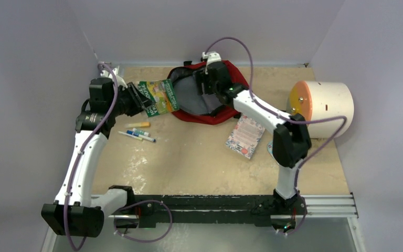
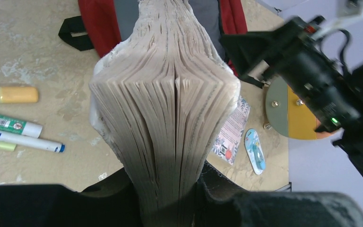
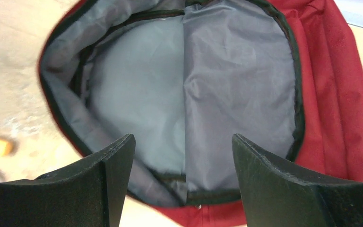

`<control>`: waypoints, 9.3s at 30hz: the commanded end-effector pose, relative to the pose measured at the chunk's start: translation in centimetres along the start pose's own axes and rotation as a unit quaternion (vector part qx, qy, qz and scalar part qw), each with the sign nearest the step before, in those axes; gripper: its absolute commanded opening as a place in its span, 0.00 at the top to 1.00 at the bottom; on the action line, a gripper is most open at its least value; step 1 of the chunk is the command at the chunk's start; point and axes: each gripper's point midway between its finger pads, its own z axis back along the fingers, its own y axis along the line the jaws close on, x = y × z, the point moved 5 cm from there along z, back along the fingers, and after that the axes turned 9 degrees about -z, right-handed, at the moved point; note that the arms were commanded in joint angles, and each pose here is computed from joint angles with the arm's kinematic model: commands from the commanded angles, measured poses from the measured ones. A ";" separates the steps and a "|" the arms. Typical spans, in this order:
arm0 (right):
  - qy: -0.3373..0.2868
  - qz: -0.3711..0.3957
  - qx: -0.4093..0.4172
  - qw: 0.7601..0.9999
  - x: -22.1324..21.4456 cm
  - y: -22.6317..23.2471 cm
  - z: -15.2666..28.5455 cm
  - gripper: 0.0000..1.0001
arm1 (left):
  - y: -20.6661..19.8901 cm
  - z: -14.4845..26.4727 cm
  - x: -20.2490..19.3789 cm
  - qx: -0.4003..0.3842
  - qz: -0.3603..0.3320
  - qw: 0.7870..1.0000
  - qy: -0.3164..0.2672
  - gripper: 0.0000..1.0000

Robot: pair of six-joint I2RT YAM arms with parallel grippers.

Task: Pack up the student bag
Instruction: Place the book in the student bag, then adjust the book at the center of the board.

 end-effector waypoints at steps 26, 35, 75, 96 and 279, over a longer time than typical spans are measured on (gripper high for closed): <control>0.012 0.191 -0.256 0.948 -7.4 -2.3 -13.2 0.33 | -1.9 0.5 -0.8 -0.089 0.014 0.996 -0.002 1.00; -0.007 0.179 -0.245 0.953 -5.7 -1.9 -11.8 0.78 | -2.0 -0.2 -0.2 -0.096 0.021 0.995 -0.008 1.00; -0.088 0.055 -0.111 0.988 3.6 2.2 -6.0 1.00 | -1.7 -20.8 2.3 -0.144 0.155 0.977 0.025 1.00; -0.098 0.043 -0.097 0.990 4.4 2.7 -5.6 1.00 | -3.0 -31.5 -0.6 -0.240 0.181 0.951 0.074 1.00; 0.200 -0.274 0.010 0.941 -20.8 -6.2 9.4 0.11 | -2.5 -18.9 -20.1 -0.034 -0.263 0.937 0.226 0.28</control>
